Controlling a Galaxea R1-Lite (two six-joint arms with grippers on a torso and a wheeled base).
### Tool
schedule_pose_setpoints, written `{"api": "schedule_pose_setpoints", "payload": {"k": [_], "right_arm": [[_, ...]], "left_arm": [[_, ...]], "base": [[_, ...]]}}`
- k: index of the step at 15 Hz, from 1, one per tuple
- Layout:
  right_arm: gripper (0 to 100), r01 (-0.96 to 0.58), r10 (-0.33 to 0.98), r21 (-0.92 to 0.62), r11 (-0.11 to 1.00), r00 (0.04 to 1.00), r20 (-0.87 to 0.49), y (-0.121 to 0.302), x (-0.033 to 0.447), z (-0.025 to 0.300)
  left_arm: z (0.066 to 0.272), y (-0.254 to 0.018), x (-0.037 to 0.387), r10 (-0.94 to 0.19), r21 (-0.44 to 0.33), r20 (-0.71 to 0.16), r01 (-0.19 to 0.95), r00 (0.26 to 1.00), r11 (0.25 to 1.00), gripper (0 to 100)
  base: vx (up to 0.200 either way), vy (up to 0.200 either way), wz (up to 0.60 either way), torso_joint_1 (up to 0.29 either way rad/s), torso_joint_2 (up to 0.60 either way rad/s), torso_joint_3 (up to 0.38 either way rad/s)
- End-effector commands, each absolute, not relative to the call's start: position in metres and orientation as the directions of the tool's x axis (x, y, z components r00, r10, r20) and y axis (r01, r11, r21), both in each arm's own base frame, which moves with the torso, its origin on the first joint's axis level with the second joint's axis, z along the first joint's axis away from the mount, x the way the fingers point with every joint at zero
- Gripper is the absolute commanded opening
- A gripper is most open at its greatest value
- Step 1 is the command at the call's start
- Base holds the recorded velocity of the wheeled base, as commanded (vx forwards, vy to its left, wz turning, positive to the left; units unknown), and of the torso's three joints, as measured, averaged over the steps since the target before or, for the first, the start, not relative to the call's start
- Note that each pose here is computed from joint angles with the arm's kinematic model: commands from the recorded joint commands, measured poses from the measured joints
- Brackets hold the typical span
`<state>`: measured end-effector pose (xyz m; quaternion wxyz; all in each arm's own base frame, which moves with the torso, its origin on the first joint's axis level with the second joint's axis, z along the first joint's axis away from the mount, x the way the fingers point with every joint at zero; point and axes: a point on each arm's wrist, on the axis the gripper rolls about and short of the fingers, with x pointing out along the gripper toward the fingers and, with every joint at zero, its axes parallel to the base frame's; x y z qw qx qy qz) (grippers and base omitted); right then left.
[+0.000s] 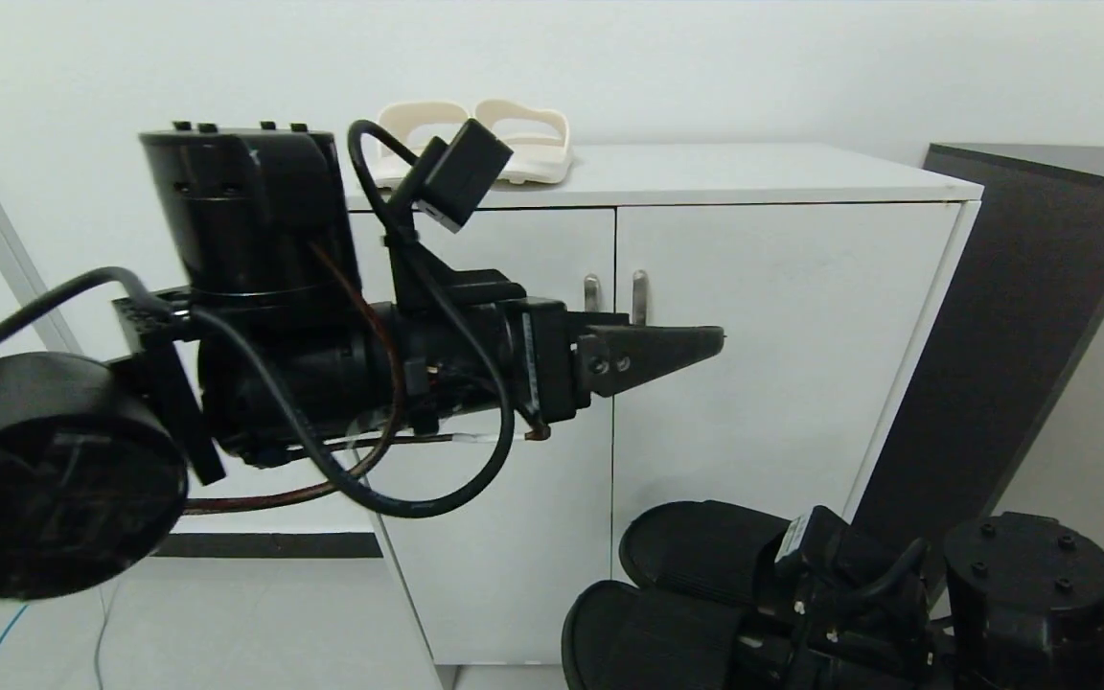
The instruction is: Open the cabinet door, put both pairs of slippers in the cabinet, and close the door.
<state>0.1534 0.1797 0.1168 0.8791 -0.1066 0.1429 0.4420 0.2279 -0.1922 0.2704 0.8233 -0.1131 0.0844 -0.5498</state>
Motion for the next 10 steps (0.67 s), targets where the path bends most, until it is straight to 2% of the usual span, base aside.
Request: {"api": "schedule_pose_setpoints", "payload": {"k": [1, 7, 8, 10], "right_arm": [[0, -0.808, 0.747, -0.062, 0.585, 0.567, -0.348, 0.18, 0.153, 0.116], [0, -0.808, 0.742, -0.062, 0.585, 0.565, -0.362, 0.179, 0.152, 0.113], [0, -0.808, 0.742, -0.062, 0.585, 0.565, -0.362, 0.178, 0.152, 0.113], [0, -0.81, 0.74, -0.069, 0.582, 0.564, -0.366, 0.177, 0.151, 0.112]], "left_arm": [[0.257, -0.207, 0.251, -0.927, -0.311, -0.04, 0.877, 0.372, 0.365, 100], [0.247, -0.219, 0.276, -0.898, -0.33, -0.059, 0.84, 0.437, 0.431, 100], [0.246, -0.217, 0.283, -0.876, -0.328, -0.06, 0.819, 0.479, 0.471, 100], [0.244, -0.217, 0.287, -0.853, -0.328, -0.062, 0.797, 0.518, 0.507, 100]], "base": [[0.0, 0.0, 0.0, 0.0, 0.0, 0.0], [0.0, 0.0, 0.0, 0.0, 0.0, 0.0], [0.0, 0.0, 0.0, 0.0, 0.0, 0.0], [0.0, 0.0, 0.0, 0.0, 0.0, 0.0]]}}
